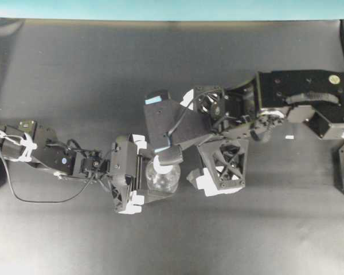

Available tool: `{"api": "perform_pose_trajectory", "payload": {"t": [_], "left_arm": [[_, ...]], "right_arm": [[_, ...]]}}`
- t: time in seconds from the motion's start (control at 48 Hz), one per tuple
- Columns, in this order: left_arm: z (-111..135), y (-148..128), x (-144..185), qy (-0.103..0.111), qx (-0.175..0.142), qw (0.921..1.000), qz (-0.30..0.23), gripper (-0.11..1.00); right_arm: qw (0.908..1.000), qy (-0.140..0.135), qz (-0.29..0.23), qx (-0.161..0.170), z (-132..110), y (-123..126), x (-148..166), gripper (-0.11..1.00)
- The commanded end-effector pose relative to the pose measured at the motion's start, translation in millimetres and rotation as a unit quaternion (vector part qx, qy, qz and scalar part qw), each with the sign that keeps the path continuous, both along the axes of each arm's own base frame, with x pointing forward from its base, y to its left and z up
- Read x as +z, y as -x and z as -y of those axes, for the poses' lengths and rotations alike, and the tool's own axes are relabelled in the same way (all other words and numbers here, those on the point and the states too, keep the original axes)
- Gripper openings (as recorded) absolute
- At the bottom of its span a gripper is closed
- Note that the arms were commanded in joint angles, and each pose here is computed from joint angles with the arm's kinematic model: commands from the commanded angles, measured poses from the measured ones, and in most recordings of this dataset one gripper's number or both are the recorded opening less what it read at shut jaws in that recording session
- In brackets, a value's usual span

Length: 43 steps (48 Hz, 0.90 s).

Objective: Open the bottle cap by holding the bottle with the left arm and twisting the cap with the right arm.

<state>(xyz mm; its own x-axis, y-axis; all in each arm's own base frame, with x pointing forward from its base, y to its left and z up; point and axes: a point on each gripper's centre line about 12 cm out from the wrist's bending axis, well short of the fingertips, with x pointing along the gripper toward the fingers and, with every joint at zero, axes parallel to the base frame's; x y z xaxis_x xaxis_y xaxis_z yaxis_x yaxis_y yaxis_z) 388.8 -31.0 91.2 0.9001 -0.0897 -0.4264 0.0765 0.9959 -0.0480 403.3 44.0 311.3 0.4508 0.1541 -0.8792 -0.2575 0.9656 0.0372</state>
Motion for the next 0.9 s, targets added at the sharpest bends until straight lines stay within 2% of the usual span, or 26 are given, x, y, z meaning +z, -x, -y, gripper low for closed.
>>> {"api": "perform_pose_trajectory", "payload": {"t": [0.0, 0.083, 0.208, 0.458, 0.708, 0.875], "left_arm": [[0, -4, 4, 0.000, -0.001, 1.0000, 0.008, 0.84], [0, -5, 4, 0.000, 0.000, 1.0000, 0.005, 0.84], [0, -4, 3, 0.002, 0.001, 1.0000, 0.002, 0.94], [-1, -4, 4, 0.013, 0.007, 0.9999, 0.002, 0.94], [-2, -4, 4, 0.012, 0.009, 0.9999, -0.004, 0.94], [-2, -3, 2, 0.010, 0.009, 0.9997, -0.020, 0.94]], "right_arm": [[0.9998, -0.008, 0.020, 0.000, -6, 4, 14, 0.82], [0.9997, -0.009, 0.023, 0.006, -10, 7, 17, 0.82], [0.9996, -0.013, 0.026, 0.002, -11, 14, 20, 0.82], [0.9970, -0.034, 0.062, -0.034, -7, 31, 29, 0.82], [0.9870, -0.065, 0.125, -0.076, -4, 50, 29, 0.82], [0.9811, -0.076, 0.154, -0.089, -1, 63, 26, 0.82]]}}
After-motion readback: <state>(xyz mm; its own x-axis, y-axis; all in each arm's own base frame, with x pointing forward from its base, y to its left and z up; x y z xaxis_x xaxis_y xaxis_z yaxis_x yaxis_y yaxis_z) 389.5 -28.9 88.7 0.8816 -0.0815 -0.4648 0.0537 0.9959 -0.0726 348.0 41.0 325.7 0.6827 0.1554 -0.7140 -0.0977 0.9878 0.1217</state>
